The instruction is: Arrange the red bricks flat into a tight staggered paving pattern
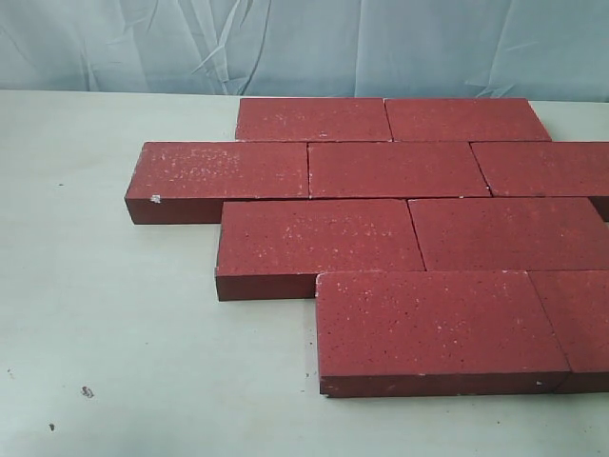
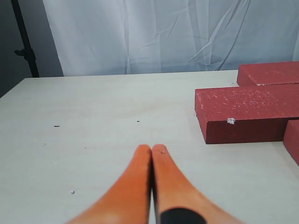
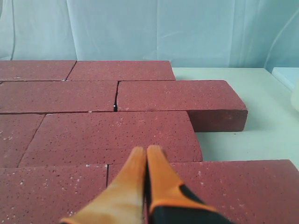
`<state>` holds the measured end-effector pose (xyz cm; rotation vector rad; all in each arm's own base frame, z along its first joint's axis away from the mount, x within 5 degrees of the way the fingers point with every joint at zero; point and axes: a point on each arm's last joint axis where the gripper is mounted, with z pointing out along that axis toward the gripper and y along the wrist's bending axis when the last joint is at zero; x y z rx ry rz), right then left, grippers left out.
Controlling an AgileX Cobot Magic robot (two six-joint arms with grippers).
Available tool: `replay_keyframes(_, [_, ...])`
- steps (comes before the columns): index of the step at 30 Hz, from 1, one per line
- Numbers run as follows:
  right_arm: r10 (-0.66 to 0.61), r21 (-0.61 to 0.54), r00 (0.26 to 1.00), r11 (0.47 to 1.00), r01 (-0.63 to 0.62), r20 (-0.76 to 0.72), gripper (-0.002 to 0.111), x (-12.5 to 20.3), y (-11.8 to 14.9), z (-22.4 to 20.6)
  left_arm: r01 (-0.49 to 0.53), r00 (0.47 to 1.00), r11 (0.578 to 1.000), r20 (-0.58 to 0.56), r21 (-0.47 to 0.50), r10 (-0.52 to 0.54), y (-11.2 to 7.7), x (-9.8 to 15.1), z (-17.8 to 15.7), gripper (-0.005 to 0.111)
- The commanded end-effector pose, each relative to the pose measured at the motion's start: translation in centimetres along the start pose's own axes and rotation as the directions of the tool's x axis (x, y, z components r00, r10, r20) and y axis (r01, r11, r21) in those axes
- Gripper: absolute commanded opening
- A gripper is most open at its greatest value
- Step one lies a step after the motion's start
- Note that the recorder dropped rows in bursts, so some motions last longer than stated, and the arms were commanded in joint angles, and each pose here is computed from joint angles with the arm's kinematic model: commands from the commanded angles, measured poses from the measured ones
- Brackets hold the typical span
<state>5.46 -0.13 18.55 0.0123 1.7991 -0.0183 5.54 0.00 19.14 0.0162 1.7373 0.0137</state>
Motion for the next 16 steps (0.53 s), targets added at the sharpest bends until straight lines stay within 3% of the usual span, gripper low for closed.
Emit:
replay_keyframes(1, [0.0, 0.006, 1.0, 1.0, 0.0, 0.012, -0.001, -0.01, -0.04, -0.03, 0.015, 1.0, 1.0, 0.008, -0.001, -0.015, 0.0, 0.05, 0.0, 0.0])
replay_keyframes(16, [0.008, 0.004, 1.0, 1.0, -0.008, 0.012, -0.001, -0.02, -0.01, -0.03, 0.015, 1.0, 1.0, 0.008, -0.001, -0.015, 0.0, 0.05, 0.0, 0.0])
